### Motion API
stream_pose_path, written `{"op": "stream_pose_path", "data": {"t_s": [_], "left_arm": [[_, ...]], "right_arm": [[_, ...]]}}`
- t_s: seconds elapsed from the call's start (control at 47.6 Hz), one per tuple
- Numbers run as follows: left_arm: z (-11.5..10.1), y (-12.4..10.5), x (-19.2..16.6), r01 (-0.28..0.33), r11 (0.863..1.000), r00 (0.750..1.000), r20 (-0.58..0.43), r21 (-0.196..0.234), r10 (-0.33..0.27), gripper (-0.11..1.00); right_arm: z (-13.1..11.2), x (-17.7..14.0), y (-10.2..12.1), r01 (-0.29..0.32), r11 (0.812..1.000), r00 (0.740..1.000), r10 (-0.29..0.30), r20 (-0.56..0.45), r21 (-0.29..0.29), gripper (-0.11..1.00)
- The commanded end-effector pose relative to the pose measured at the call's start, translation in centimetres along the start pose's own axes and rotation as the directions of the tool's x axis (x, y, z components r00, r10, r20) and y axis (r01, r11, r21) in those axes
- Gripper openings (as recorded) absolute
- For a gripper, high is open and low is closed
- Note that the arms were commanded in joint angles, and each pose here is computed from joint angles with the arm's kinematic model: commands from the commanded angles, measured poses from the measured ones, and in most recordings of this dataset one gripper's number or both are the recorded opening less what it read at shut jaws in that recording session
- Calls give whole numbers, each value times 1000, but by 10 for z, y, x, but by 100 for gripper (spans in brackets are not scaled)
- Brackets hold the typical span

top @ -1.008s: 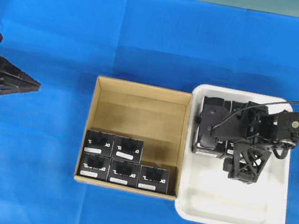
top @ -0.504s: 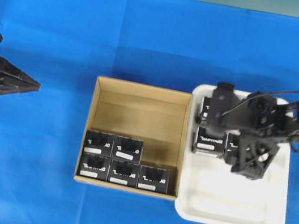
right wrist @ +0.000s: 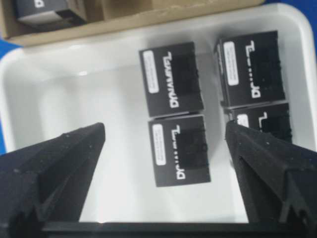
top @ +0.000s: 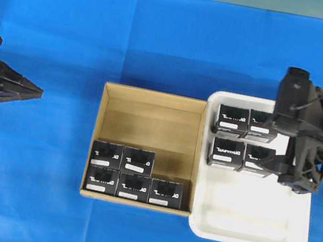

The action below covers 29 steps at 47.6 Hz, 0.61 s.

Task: Pick the box from inside the cardboard box.

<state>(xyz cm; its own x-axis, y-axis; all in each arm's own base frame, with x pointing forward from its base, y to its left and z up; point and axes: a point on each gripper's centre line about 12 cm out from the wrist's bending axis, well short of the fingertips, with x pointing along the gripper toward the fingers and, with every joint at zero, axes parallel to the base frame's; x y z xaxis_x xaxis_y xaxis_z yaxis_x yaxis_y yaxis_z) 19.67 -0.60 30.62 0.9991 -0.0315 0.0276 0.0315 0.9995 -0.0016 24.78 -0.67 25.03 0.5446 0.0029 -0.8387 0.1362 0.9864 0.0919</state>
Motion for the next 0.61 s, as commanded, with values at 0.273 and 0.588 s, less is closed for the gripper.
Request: {"op": "stream_pose_path", "data": {"t_s": [0.273,0.588], "left_arm": [[12,0,2,0,1000,1000,29,2,0,0],[12,0,2,0,1000,1000,31,0,0,0]], "right_arm": [[10,-27,3,-37,999,957,38,288,-10,99],[10,-58,6,-73,997,842,83,533,-40,99]]}}
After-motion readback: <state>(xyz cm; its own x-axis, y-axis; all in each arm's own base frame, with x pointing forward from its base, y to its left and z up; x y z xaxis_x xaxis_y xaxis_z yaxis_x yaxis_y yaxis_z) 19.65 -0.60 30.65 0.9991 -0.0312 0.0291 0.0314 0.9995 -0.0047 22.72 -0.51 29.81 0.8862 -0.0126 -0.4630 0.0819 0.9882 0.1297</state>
